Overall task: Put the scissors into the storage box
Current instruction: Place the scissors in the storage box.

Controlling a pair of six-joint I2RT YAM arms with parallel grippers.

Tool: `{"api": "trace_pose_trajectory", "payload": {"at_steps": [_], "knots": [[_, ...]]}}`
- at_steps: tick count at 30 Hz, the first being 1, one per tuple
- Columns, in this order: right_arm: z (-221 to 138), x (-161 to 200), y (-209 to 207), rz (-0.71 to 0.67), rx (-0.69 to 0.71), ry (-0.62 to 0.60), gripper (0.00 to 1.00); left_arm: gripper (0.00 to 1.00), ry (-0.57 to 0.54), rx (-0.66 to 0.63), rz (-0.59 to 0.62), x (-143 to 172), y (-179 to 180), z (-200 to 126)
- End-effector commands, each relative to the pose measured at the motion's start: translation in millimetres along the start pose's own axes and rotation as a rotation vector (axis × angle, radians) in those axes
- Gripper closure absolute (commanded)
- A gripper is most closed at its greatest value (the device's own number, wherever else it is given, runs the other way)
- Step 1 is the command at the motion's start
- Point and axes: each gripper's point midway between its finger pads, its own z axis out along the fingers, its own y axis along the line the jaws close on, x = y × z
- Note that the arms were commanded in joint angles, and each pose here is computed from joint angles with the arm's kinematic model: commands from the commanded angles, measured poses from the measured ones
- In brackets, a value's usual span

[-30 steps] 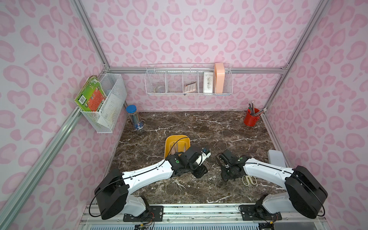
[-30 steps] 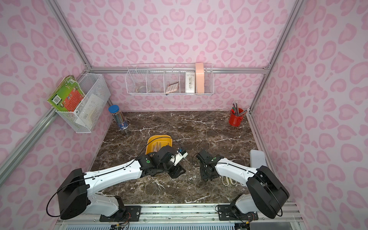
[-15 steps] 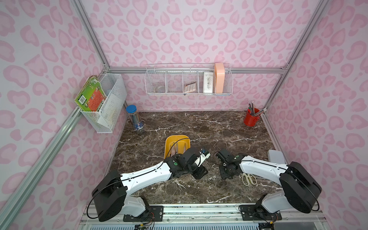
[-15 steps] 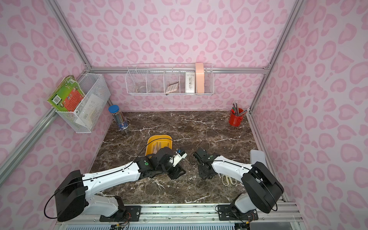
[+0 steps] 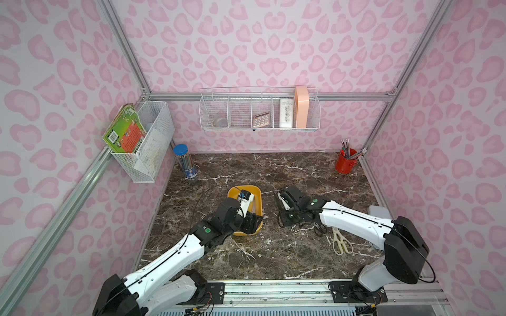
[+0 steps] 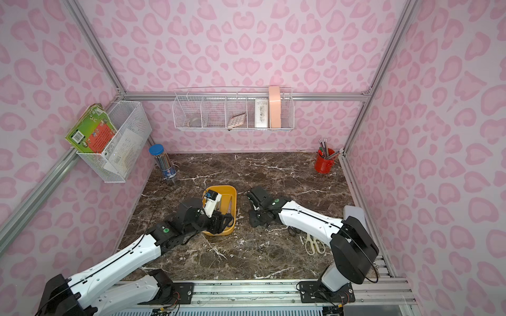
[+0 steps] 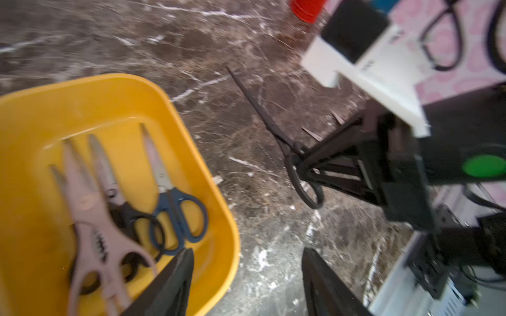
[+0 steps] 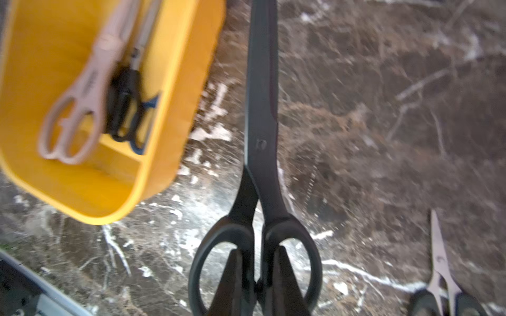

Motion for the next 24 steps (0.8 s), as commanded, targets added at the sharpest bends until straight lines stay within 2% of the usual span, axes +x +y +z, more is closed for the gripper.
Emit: {"api": "trace_pose_trajectory", "payload": {"at_steps": [1,3,9,14,18,19,21,24], "knots": [[-3.7,-17.6,32.0,-0.059,-0.050,-0.024,1.00,0.29,-0.020,-0.254,-0.122,9.2,53.5,-22.9],[-2.9,-24.9,55.8,-0.072,-0.108,-0.036,1.00,0.22,-0.028,-0.397,-0.189,18.8,81.1,-41.3],[9.2,-41.4,107.9,-0.054,-0.228,-0.044,1.00,0.18,-0.013,-0.611,-0.349,52.9,124.9,-68.8],[42.7,-39.5,124.4,0.050,-0.304,0.016,1.00,0.21,-0.008,-0.600,-0.371,56.6,127.2,-61.9],[63.2,-38.1,124.0,0.074,-0.279,0.049,1.00,0.22,0.020,-0.603,-0.369,57.3,126.9,-58.4],[65.6,-38.5,122.9,0.080,-0.270,0.052,0.98,0.22,0.027,-0.606,-0.366,58.0,127.3,-57.9],[67.9,-39.7,121.5,0.088,-0.263,0.042,0.74,0.22,0.040,-0.609,-0.358,58.8,127.5,-56.2],[61.7,-47.2,117.4,0.097,-0.236,0.005,0.60,0.22,0.051,-0.600,-0.351,58.3,126.5,-52.5]]}}
